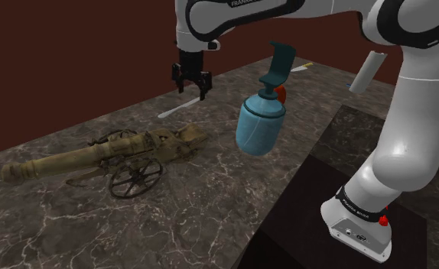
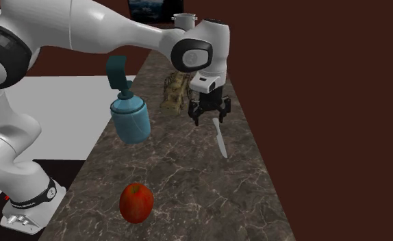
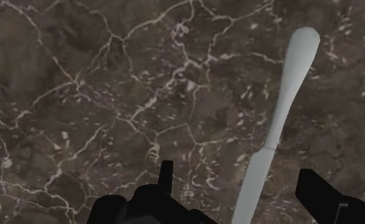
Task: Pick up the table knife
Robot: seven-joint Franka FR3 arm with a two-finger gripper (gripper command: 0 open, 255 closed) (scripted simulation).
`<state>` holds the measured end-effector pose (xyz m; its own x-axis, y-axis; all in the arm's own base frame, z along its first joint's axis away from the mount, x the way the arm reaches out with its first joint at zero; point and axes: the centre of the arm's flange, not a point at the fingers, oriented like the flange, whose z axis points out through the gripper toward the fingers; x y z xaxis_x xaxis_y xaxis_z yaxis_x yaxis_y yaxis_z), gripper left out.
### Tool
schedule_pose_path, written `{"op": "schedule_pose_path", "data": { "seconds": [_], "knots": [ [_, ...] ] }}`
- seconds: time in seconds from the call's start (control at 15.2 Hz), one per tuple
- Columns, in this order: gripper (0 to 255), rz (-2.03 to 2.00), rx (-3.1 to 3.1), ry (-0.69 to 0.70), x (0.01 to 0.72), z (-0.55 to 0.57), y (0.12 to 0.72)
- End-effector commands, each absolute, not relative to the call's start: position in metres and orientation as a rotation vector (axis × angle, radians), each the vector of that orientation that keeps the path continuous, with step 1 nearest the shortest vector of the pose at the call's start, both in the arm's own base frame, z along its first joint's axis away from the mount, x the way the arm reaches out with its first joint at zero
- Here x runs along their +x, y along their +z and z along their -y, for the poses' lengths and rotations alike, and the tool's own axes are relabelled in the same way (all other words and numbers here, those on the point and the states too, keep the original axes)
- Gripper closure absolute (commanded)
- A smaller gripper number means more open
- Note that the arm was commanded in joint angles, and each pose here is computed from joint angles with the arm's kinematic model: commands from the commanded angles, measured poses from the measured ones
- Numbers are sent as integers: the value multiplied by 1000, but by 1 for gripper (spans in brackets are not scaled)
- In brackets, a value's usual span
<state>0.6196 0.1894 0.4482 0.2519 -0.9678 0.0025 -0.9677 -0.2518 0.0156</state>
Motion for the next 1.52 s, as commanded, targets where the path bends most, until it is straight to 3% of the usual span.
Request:
{"op": "schedule_pose_path", "data": {
  "seconds": [0.0,0.73,0.79,1.45],
  "knots": [
    [0,2030,2388,-13,647,-187,442],
    [0,2095,2337,-14,661,-184,397],
    [255,2095,2337,-14,661,-184,398],
    [255,2095,2337,-14,661,-184,403]
  ]
}}
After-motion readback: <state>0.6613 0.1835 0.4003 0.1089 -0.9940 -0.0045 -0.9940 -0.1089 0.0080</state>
